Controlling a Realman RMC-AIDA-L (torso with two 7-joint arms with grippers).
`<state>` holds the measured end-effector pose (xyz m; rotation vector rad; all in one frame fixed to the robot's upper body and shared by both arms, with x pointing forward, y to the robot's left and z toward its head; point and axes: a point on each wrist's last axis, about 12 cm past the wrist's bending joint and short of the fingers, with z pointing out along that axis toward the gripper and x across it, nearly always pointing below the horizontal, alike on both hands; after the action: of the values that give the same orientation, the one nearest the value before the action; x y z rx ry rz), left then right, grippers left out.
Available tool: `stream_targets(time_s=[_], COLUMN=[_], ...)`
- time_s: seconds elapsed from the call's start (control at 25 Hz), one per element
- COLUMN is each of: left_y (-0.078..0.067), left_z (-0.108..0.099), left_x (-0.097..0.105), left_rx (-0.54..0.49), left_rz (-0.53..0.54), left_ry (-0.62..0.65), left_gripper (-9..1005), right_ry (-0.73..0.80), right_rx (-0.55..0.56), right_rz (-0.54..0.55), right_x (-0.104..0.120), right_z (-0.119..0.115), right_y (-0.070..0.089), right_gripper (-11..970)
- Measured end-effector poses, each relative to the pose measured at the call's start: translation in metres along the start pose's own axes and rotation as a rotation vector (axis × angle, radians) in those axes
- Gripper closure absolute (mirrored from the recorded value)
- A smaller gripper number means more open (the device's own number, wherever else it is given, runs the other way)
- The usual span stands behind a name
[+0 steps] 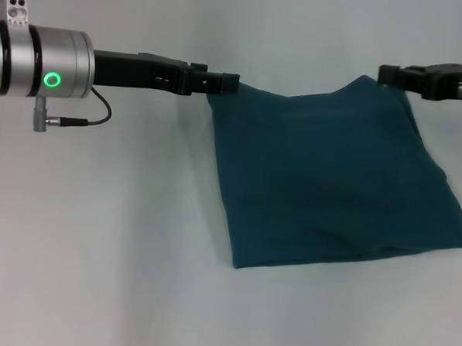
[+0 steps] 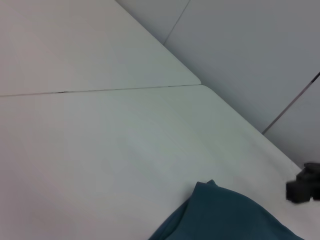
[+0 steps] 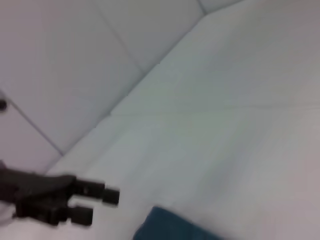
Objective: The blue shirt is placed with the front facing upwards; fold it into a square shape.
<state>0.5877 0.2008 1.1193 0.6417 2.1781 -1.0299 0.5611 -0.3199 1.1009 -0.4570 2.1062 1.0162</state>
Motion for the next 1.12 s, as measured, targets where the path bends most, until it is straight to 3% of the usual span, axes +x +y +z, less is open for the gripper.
stream_targets(time_s=[0.32, 0.72, 1.12], left_y=[0.000, 0.000, 0.001], left_z=[0.001, 0.001, 0.001], left_x=[-0.001, -0.002, -0.002], left_rx=[0.001, -0.003, -0.010], left_rz=[0.004, 0.006, 0.013], left_ry=[0.000, -0.001, -0.005], left_gripper=[262, 263, 261], right_ry=[0.185, 0.354, 0.246], right_rx=[0.039, 0.046, 0.034], right_rz=[-0.037, -0.041, -0.078], right_x=[0.012, 0.035, 0.021], right_z=[0.039, 0.054, 0.047], right_y=[0.004, 0.006, 0.008], right_gripper=[937, 937, 938])
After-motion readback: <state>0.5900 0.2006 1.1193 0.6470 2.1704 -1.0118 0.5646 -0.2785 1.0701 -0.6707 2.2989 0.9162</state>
